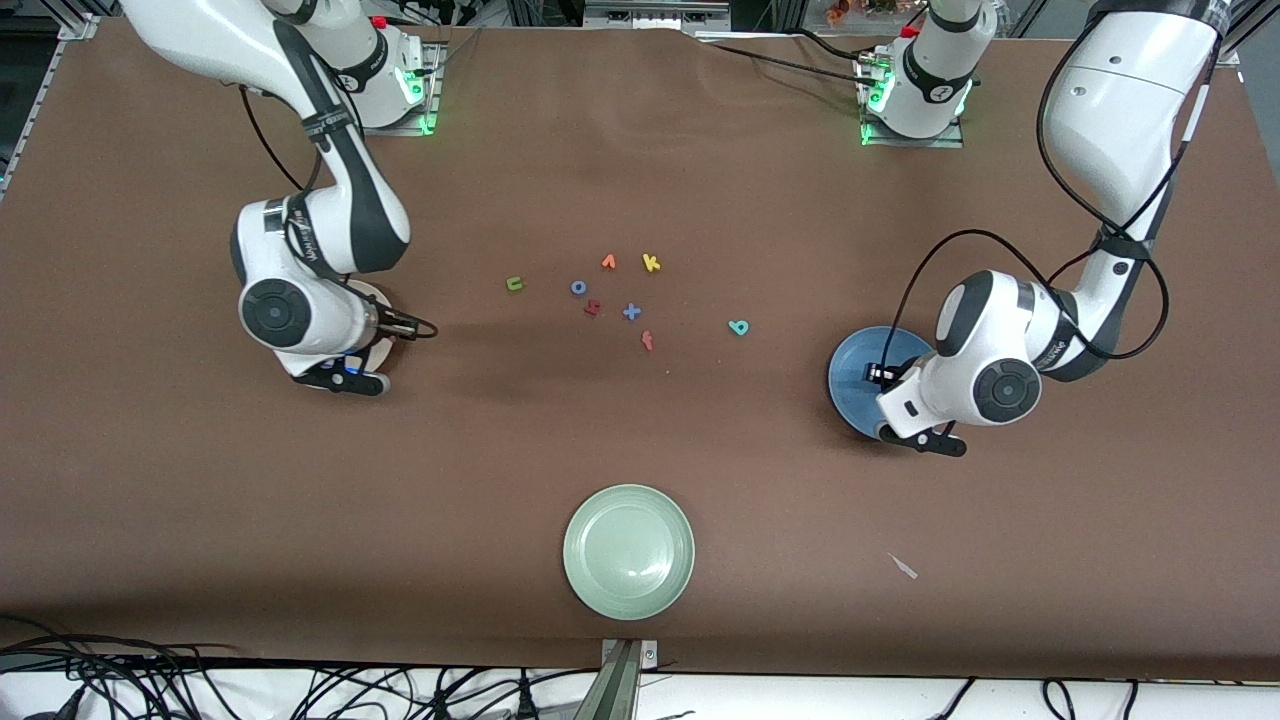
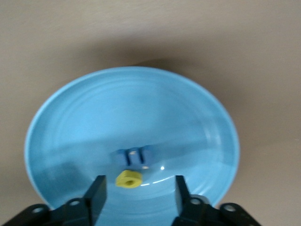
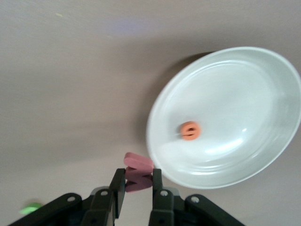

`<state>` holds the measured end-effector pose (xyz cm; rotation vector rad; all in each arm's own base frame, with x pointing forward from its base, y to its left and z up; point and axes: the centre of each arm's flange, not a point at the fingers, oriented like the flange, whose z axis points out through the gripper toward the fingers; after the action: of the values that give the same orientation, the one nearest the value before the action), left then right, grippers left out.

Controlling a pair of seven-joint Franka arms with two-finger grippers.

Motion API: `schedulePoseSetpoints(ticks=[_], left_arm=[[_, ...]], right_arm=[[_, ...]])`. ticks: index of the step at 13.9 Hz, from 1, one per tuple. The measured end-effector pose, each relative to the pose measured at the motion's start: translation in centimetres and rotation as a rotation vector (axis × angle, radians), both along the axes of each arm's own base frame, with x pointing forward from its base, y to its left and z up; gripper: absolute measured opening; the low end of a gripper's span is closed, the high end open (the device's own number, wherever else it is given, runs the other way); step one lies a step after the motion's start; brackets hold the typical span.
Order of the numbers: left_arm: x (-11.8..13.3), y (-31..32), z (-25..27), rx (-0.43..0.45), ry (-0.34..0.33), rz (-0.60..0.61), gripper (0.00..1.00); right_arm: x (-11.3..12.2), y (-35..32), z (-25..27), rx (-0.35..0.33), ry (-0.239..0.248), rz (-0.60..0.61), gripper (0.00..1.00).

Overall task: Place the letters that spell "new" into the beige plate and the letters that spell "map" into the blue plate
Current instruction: 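Drop the pink letter on the white plate while the left drops yellow, then grasp the green letter with the right gripper while the left grasps teal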

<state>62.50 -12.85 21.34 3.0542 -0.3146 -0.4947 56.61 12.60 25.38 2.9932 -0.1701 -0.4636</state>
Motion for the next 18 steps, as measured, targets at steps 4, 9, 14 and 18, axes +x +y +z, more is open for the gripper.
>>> schedulePoseSetpoints(ticks=[4, 9, 14, 18], left_arm=[[-1.4, -7.3, 2.1, -0.017, -0.012, 0.079, 1.00], [-6.4, -18.3, 1.2, 0.076, 0.005, 0.324, 1.00], [-10.4, -24.5, -2.1, 0.159, 0.017, 0.560, 1.00], [-11.5, -24.4, -3.8, 0.153, 0.002, 0.635, 1.00]], right_arm=[[-1.1, -5.1, -2.1, 0.040, -0.031, 0.128, 0.27], [-1.9, -8.4, -3.1, 0.053, -0.039, 0.183, 0.42], [-2.5, -3.9, -1.1, 0.039, -0.053, 0.074, 0.92], [-5.2, 3.5, 0.2, 0.047, -0.067, 0.063, 1.00]])
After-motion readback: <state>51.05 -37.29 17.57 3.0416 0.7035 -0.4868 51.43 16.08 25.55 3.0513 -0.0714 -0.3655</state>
